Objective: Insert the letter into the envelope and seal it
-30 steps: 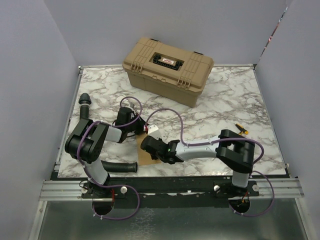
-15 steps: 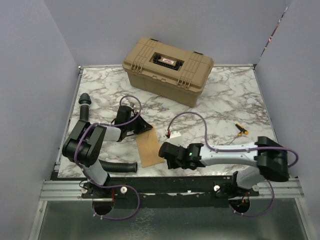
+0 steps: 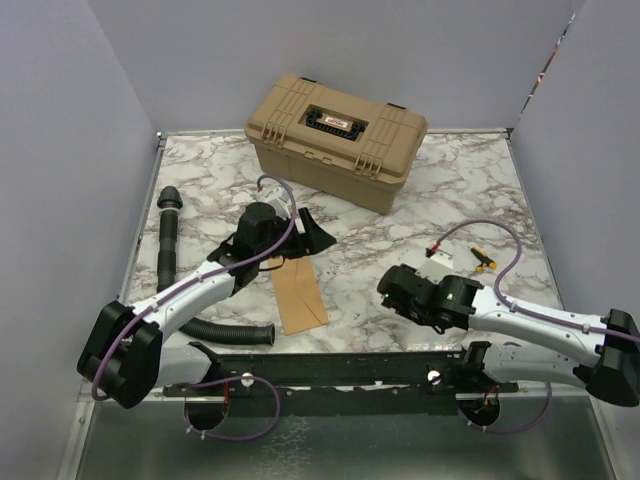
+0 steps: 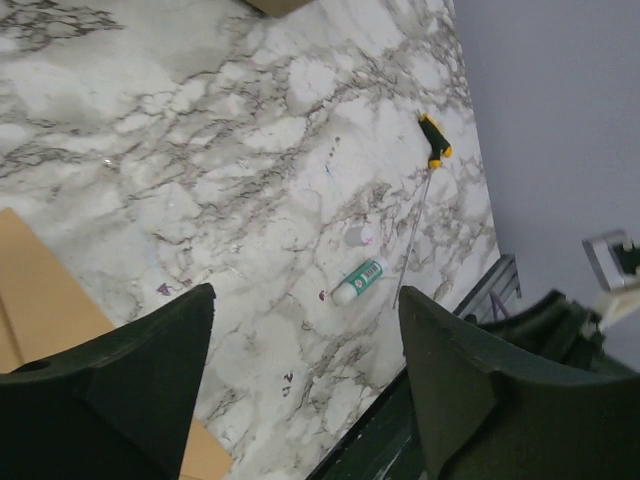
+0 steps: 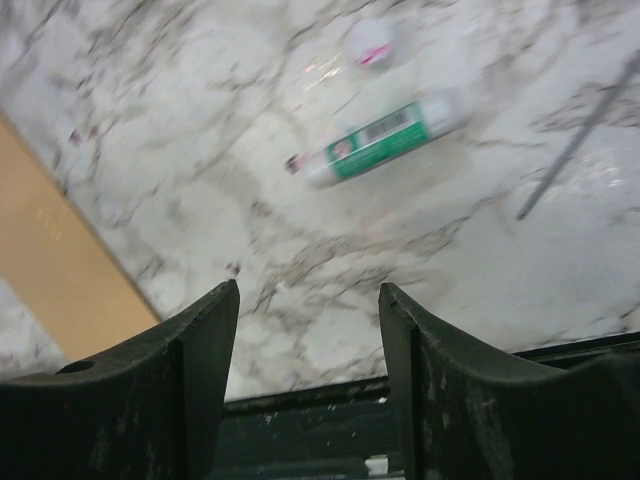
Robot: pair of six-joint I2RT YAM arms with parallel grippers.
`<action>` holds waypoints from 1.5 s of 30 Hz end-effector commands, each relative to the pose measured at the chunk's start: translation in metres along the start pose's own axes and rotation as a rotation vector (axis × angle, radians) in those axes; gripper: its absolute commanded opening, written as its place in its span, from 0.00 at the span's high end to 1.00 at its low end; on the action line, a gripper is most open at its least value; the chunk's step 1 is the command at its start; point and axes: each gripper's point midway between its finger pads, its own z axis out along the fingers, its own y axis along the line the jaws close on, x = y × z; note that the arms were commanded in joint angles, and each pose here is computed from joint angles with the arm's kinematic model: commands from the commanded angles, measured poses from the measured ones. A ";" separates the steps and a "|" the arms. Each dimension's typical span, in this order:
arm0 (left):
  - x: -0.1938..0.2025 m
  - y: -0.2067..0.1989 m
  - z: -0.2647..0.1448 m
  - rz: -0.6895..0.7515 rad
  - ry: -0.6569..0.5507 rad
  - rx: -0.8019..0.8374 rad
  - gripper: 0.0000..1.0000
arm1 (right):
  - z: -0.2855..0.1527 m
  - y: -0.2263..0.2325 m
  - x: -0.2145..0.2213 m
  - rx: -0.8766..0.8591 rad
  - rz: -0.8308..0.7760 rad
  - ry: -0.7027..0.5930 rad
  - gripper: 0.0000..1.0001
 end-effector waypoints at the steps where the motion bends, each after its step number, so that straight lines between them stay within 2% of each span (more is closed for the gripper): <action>1: 0.029 0.008 -0.001 0.074 0.008 -0.094 0.19 | 0.017 -0.044 -0.024 0.135 0.108 -0.048 0.38; 6: 0.042 0.008 0.000 0.111 0.015 -0.111 0.10 | 0.039 -0.063 -0.038 0.225 0.125 -0.030 0.37; 13: 0.058 0.007 0.001 0.118 0.037 -0.115 0.06 | 0.065 -0.059 -0.035 0.309 0.120 0.069 0.38; 24: 0.067 0.012 0.003 0.111 0.054 -0.122 0.06 | 0.072 -0.057 -0.026 0.385 0.174 0.116 0.40; 36: 0.069 0.014 0.005 0.096 0.057 -0.126 0.06 | 0.087 -0.068 -0.020 0.447 0.172 0.100 0.47; 38: 0.068 0.012 0.005 0.097 0.055 -0.120 0.06 | 0.089 -0.072 -0.018 0.466 0.166 0.101 0.49; 42: 0.066 0.007 0.001 0.095 0.048 -0.103 0.06 | 0.087 -0.074 -0.017 0.474 0.166 0.103 0.64; 45: 0.064 0.004 -0.001 0.093 0.041 -0.092 0.06 | 0.083 -0.077 -0.017 0.470 0.169 0.100 0.70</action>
